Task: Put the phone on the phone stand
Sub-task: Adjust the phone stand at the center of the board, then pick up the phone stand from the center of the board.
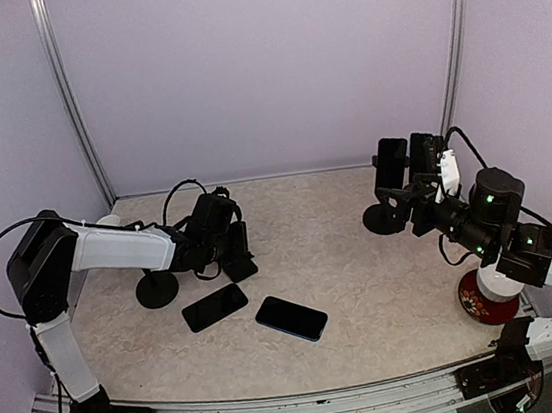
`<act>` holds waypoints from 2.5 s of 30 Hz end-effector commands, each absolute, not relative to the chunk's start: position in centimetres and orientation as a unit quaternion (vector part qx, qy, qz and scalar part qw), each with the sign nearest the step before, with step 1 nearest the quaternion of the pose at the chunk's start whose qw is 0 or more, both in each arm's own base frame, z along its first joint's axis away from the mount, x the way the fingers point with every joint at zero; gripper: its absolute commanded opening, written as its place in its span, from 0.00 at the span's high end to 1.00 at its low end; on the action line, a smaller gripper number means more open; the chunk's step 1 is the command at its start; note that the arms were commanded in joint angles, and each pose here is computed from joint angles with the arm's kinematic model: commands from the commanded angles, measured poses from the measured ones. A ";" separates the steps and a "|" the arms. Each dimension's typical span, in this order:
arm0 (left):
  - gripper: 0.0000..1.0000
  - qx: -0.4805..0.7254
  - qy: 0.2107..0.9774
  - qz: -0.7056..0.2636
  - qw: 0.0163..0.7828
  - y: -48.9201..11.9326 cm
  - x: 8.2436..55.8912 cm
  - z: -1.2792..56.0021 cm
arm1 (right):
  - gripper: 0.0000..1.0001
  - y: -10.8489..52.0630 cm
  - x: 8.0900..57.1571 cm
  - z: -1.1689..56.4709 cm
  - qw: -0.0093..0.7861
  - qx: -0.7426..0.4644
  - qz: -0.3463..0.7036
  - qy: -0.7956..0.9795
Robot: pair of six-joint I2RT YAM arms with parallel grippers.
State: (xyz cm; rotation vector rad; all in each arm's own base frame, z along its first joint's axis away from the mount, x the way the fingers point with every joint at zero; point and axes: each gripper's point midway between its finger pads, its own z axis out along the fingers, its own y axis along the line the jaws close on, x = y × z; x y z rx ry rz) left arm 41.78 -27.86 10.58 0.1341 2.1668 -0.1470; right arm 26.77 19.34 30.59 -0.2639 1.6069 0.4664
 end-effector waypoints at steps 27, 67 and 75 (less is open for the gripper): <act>0.01 0.147 0.766 -0.169 0.603 -28.2 38.0 31.2 | 0.00 20.5 27.7 29.4 0.649 -0.123 0.215 0.719; 0.02 0.013 0.818 -0.213 0.534 -8.2 29.5 24.9 | 0.00 22.6 28.7 27.1 0.615 -0.157 0.223 0.739; 0.18 0.018 0.811 -0.238 0.534 -7.6 30.3 24.9 | 0.00 22.4 28.5 27.2 0.615 -0.156 0.226 0.739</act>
